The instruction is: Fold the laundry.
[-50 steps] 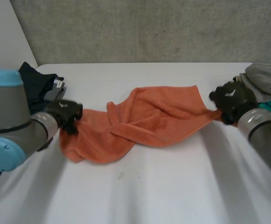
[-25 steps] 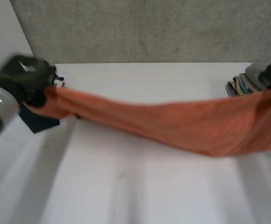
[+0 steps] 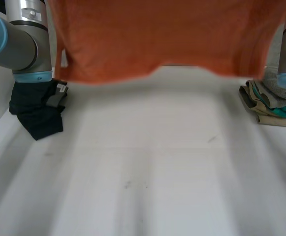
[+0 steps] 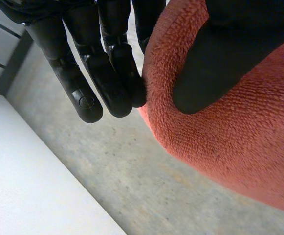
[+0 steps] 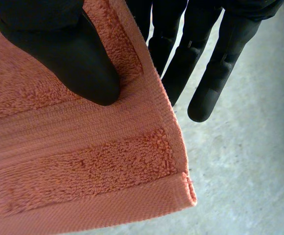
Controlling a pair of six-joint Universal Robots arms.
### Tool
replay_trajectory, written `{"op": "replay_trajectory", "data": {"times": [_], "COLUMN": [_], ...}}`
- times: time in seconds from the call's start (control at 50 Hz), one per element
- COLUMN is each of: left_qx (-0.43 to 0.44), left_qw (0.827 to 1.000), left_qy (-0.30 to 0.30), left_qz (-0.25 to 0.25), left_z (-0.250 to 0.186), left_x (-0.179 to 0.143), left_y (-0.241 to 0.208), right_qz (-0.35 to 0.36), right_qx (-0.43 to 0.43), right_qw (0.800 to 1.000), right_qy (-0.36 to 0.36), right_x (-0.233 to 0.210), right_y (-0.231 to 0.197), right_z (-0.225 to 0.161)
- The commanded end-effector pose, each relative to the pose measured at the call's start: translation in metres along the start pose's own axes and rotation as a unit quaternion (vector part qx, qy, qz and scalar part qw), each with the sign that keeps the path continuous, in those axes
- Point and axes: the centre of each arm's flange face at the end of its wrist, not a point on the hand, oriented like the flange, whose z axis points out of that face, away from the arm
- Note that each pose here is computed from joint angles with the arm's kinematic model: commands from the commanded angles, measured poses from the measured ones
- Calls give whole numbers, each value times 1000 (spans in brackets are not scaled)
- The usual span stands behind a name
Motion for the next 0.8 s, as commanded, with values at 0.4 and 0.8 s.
{"op": "replay_trajectory", "data": {"times": [0.4,0.8], "left_qx": [-273,-431], "left_qw": [928,769], "left_qy": [248,469], "left_qz": [-56,58], "left_z": [-219,-313], "left_x": [78,-41], "left_y": [80,-36], "right_qz": [30,-163], "right_qx": [-300,-388], "right_qw": [883,736], "right_qy": [-359,-530], "right_x": [-118,23], "right_y": [117,68], "right_z": [-170,-256]}}
